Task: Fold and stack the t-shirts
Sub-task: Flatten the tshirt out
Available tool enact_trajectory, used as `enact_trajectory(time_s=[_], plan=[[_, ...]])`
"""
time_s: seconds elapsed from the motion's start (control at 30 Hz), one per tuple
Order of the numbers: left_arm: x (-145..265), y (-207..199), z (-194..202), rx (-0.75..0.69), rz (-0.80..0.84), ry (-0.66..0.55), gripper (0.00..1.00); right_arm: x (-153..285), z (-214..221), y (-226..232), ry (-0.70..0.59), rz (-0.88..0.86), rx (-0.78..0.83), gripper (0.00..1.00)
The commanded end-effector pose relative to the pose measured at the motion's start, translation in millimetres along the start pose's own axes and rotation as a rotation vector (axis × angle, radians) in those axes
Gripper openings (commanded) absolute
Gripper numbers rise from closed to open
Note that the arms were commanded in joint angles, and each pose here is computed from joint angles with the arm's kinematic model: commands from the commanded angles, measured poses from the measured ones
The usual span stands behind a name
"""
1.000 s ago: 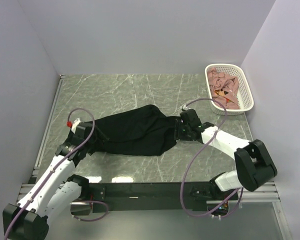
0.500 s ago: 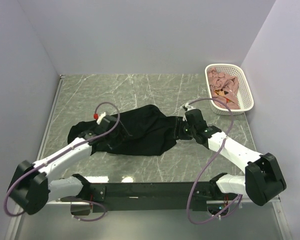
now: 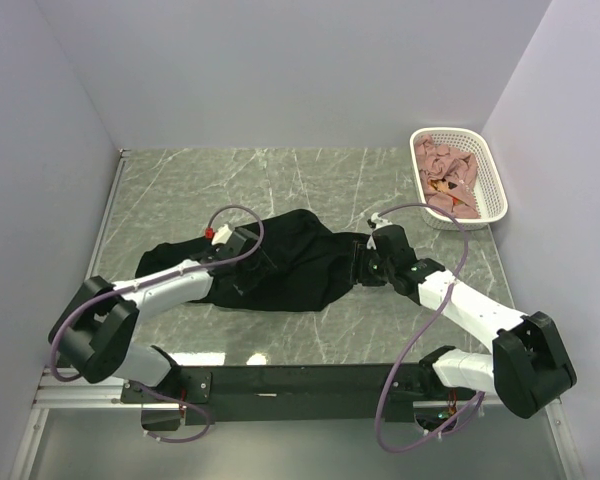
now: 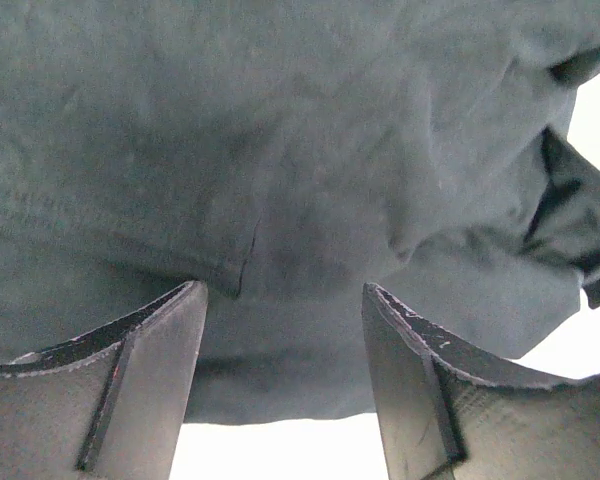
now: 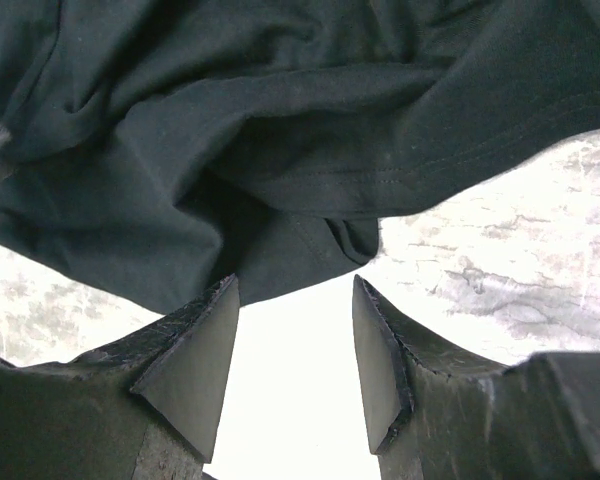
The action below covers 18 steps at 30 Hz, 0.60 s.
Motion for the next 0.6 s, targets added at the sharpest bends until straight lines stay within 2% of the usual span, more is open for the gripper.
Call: enact_trajectory(time_s=[0.0,0.23,0.57], plan=[[-5.3,-19.3,-9.5,0.038,0.042,-0.073,0.68,1.5,-5.4,5.3,-0.042,-0.044,0.021,0.56],[-18.7,-20.3,-12.0,0.046,-0.004,-0.107,0.65,7.4,-7.9,3.8,-0.058,-0.024,0.037,0.56],[-10.0,-25.4,-23.8,0.056,-0.005,-0.179,0.47,8.4,-7.8,1.7,-0.052,-0.015,0.048,0.56]])
Point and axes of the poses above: each gripper's point midway between its finger pads, its own x axis back along the fingers, its own y axis along the line the jaws close on, z = x × y, the point moved 8 cm from there along x, back along the fingers, and after that the axes turned 1 degree about x, right-handed, at the moved point
